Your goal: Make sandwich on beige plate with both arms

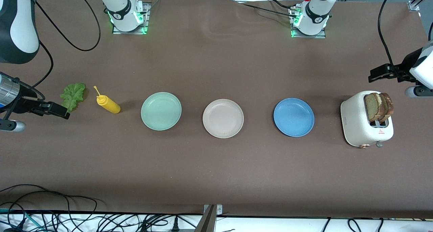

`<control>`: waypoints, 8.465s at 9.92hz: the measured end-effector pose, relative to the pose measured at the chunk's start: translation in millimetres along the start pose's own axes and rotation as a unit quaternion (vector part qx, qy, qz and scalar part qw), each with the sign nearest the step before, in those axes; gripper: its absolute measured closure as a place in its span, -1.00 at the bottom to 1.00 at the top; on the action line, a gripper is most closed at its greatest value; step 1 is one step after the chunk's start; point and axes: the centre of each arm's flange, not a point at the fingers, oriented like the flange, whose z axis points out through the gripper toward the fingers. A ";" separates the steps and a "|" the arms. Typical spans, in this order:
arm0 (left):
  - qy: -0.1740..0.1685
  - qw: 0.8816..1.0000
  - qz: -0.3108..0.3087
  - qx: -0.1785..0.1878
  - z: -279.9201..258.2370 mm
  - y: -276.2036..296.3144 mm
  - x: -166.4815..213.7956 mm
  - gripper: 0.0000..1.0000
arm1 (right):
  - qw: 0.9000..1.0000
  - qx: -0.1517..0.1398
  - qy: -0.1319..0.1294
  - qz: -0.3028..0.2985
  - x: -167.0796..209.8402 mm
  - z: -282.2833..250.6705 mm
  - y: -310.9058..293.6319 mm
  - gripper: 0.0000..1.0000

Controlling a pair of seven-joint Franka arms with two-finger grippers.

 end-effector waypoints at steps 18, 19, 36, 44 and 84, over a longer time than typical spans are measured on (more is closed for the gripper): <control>0.001 1.000 0.001 0.000 -1.1 1.4 0.0 -1.00 | 1.000 0.000 0.000 0.000 0.0 0.0 0.1 -1.00; 0.001 1.000 0.001 0.000 -1.1 1.4 0.0 -1.00 | 1.000 0.000 0.000 0.000 0.0 0.0 0.1 -1.00; 0.001 1.000 0.002 0.000 -1.1 2.4 0.0 -1.00 | 1.000 0.000 0.002 0.000 0.4 -1.8 0.0 -1.00; 0.001 1.000 0.003 0.000 -1.1 3.6 0.1 -1.00 | 1.000 0.001 0.013 -0.001 0.0 -14.5 -0.2 -1.00; -0.098 0.994 0.007 0.045 144.1 -1.6 83.8 -1.00 | 1.000 0.001 -0.006 0.000 -16.9 -38.4 2.3 -1.00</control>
